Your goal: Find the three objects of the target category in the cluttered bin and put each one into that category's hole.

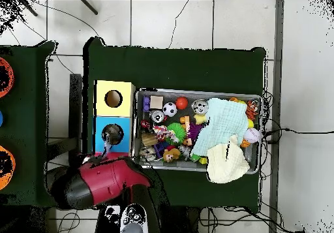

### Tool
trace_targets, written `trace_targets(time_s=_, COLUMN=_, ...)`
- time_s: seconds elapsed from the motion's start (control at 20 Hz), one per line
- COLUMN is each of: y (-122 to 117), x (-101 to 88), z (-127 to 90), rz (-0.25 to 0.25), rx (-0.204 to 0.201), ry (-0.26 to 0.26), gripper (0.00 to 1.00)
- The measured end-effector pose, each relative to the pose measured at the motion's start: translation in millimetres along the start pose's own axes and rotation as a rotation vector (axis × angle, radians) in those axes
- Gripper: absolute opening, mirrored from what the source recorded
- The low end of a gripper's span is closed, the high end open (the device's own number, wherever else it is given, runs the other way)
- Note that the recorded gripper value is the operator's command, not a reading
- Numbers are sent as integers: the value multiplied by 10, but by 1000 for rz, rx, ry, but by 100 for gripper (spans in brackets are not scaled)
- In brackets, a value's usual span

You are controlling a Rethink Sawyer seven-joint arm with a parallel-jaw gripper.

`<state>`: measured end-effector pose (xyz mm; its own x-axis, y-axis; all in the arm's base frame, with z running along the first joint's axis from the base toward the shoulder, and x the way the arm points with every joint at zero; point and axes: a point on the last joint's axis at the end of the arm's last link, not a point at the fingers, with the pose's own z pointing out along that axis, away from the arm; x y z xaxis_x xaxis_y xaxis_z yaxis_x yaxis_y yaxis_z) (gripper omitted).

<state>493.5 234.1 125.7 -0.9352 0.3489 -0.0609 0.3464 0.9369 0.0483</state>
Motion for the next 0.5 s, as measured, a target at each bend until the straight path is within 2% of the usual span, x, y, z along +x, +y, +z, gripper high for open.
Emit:
trace_targets(time_s=0.1, y=-28, x=-16, z=0, rz=5, rx=2, ry=-10, gripper=0)
trace_targets(time_s=0.15, y=-41, x=-24, z=-1, rz=7, rx=3, ry=-15, gripper=100)
trace_targets(time_s=0.5, y=-57, x=-13, z=-6, rz=4, rx=16, ry=-39, gripper=100)
